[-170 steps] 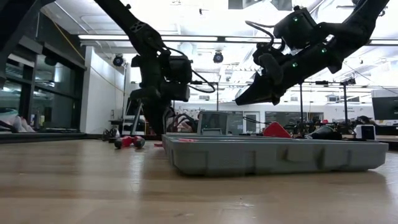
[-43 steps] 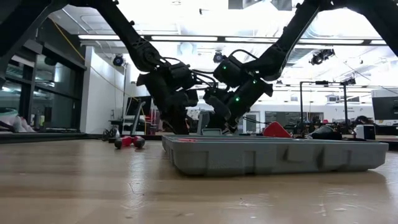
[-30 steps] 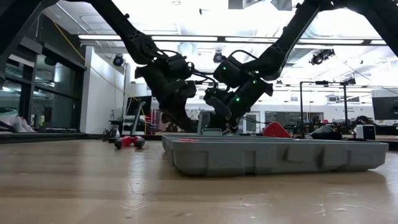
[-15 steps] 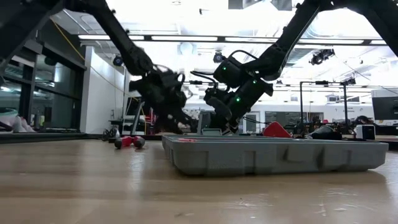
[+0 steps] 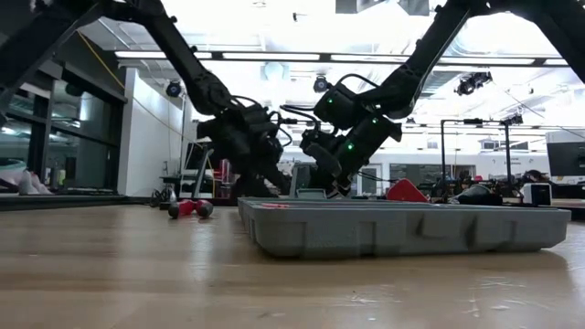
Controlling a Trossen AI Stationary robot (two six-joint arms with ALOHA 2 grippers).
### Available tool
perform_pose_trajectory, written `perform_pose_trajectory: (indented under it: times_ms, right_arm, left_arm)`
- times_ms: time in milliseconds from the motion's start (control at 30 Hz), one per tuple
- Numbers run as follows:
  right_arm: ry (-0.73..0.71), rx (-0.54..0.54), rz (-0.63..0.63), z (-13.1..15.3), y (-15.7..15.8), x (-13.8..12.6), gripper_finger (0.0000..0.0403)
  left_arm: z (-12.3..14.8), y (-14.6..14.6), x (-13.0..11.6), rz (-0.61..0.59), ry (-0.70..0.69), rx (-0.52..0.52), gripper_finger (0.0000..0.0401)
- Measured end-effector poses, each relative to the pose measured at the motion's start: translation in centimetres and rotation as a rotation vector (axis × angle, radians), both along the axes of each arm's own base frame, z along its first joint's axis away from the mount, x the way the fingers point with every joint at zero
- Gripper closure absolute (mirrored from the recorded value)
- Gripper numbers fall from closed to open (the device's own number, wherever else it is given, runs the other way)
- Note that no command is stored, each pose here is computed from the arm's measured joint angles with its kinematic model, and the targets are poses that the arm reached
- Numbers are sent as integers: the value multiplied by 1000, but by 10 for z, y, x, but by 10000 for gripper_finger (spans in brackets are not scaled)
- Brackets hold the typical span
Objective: Prefit tool cases
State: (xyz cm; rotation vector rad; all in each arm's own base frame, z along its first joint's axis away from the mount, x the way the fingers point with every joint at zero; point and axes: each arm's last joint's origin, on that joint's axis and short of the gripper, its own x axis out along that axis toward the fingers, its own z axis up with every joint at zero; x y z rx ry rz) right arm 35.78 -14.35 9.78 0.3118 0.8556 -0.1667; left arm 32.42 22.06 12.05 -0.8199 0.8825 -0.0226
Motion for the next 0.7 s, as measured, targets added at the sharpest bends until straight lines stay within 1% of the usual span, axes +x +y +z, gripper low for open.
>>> perform_pose_trajectory:
  times_ms: [167,333,467,633,700]
  right_arm:
    - [-4,-2,0,0,0,0,403]
    - [-6,-7,5,0,0,0,403]
    - [-6,-7,5,0,0,0,403]
    - [-7,-8,4,0,0,0,403]
    - [-10,-8,5,1,0,1,403]
  left_arm:
    - [-2,-7,4,3,36,39,219]
    - [-2,-8,6,10,46,50,238]
    - [-2,-9,7,6,42,50,258]
    - [0,-13,11,-26,-14,5,287]
    - [-1,-16,13,-26,-7,5,293]
